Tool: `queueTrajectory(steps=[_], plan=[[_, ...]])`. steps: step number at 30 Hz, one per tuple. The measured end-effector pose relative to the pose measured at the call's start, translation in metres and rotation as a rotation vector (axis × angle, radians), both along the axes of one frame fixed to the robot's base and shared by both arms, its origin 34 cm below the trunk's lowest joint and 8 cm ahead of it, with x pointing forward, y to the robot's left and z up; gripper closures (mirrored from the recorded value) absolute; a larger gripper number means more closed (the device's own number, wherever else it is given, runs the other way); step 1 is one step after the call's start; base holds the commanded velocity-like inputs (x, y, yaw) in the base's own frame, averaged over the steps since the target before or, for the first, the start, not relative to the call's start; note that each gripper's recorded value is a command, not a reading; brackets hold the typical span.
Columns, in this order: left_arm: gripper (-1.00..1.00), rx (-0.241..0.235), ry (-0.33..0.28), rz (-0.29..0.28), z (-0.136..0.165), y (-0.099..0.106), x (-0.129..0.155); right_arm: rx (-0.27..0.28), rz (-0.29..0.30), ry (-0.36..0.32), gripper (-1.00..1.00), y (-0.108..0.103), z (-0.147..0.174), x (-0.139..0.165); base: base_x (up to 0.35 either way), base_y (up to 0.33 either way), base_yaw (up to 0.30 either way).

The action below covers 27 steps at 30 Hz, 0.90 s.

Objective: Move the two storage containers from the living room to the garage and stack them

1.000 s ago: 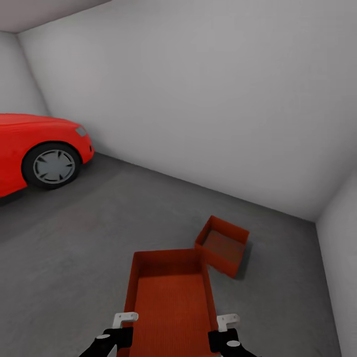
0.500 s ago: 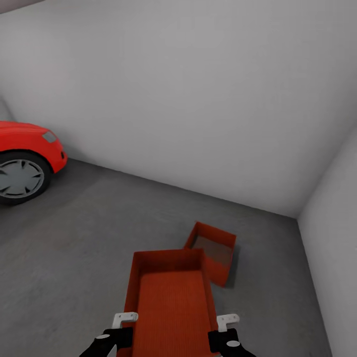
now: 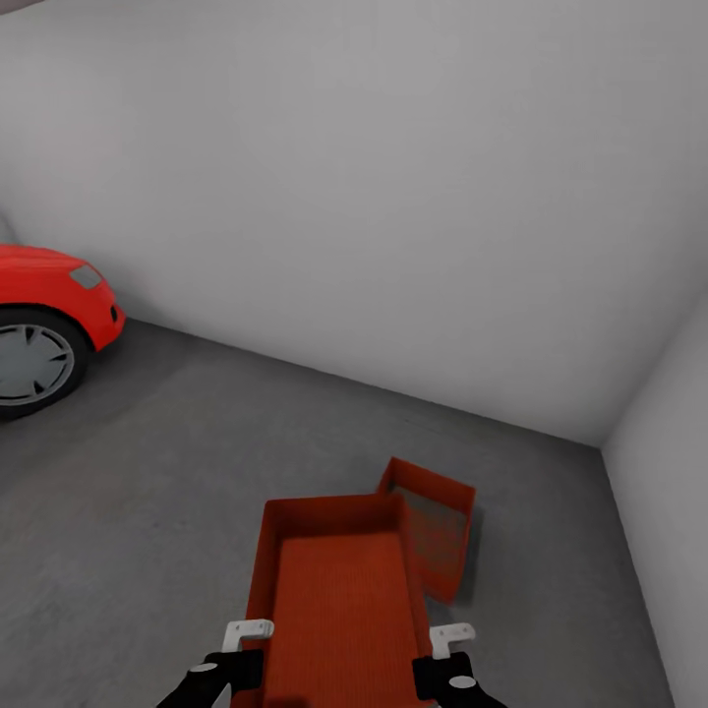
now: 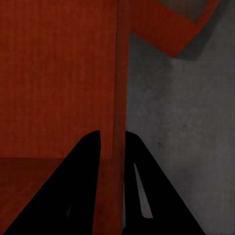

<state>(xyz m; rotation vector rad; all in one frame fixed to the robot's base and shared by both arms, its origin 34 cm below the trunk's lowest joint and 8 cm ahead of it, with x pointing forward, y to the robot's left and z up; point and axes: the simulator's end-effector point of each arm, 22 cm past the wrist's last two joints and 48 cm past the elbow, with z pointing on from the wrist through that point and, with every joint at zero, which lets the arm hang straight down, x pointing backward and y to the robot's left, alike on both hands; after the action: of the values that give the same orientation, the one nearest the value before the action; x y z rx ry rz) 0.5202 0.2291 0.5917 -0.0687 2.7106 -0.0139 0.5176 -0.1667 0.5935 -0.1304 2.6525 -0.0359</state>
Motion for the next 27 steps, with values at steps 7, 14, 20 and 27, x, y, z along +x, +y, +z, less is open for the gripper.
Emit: queueTrajectory(steps=[7,14,20,27], plan=[[1.00,0.000,0.003,-0.001,-0.0002,0.0001,-0.0005,0.000,-0.001,0.002,1.00,0.0001,-0.0004,-0.0009,0.322,0.000,0.000],[1.00,0.000,0.002,-0.001,-0.0002,0.0001,-0.0004,0.000,-0.001,0.002,1.00,0.0001,-0.0004,-0.0008,0.322,0.000,0.000],[1.00,0.000,0.003,0.000,-0.0004,0.0001,-0.0008,0.000,0.000,0.003,1.00,0.0001,-0.0005,-0.0010,0.322,0.000,0.000],[1.00,0.000,0.003,0.000,-0.0004,0.0001,-0.0008,0.000,0.000,0.002,1.00,0.0001,-0.0005,-0.0009,0.322,0.000,0.000]])
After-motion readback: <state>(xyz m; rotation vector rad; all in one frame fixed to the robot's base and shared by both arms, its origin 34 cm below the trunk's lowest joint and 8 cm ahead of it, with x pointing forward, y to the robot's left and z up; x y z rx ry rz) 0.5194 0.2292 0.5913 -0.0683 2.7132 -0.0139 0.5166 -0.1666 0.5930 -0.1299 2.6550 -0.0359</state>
